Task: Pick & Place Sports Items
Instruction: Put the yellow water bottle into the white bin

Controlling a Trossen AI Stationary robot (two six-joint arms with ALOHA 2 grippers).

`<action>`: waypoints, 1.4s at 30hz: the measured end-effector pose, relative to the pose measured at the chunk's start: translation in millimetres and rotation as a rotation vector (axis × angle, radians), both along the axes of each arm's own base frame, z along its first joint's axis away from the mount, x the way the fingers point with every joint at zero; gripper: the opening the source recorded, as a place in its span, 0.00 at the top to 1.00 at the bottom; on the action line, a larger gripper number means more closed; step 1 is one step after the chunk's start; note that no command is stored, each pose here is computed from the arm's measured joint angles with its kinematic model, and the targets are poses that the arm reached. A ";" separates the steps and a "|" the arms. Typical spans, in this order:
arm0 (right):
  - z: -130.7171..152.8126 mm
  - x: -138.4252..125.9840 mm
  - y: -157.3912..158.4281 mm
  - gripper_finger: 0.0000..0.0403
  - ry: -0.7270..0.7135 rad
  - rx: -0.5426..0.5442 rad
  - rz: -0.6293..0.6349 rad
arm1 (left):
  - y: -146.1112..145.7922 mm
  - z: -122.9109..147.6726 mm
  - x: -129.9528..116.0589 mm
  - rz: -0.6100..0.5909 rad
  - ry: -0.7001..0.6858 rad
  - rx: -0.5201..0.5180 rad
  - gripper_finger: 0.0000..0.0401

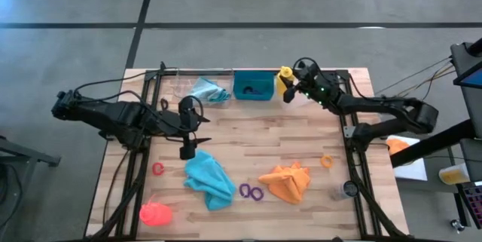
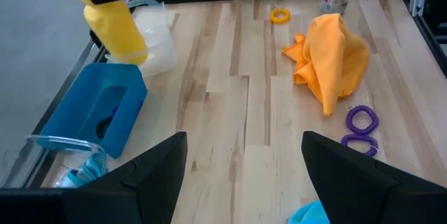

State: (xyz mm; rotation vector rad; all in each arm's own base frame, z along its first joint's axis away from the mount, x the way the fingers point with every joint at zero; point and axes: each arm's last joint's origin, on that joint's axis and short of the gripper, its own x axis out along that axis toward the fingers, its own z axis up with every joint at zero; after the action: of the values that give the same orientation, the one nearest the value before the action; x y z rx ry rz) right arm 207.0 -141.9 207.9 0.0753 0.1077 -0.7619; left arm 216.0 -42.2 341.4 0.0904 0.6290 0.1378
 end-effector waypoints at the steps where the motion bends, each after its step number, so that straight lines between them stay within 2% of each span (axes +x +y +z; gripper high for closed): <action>1: -1.9 2.5 -1.9 0.49 -0.004 -0.002 -0.003 | 0.0 0.2 0.0 0.000 -0.001 0.000 0.29; 9: -14.6 16.2 -19.8 0.49 0.013 -0.027 -0.145 | 0.1 0.5 -0.3 0.004 -0.003 -0.007 0.29; 17: -23.4 22.0 -32.9 0.49 0.015 -0.013 -0.221 | 0.1 0.4 -0.3 0.004 -0.002 -0.007 0.29; 31: -22.9 22.7 -33.3 0.49 -0.048 0.023 -0.232 | 0.1 0.5 -0.4 0.003 -0.001 -0.007 0.29; 38: -23.0 22.7 -33.3 0.21 -0.047 0.024 -0.232 | 0.0 0.5 -0.4 0.002 -0.001 -0.008 0.29; 42: -24.7 22.5 -33.1 0.11 -0.030 0.033 -0.232 | 0.0 0.5 -0.4 0.002 -0.001 -0.008 0.29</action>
State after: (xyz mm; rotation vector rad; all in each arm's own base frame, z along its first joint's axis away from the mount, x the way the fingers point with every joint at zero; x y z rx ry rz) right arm 229.5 -175.0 183.2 0.1319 0.0835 -0.9904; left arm 215.6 -42.3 341.9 0.0819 0.6284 0.1376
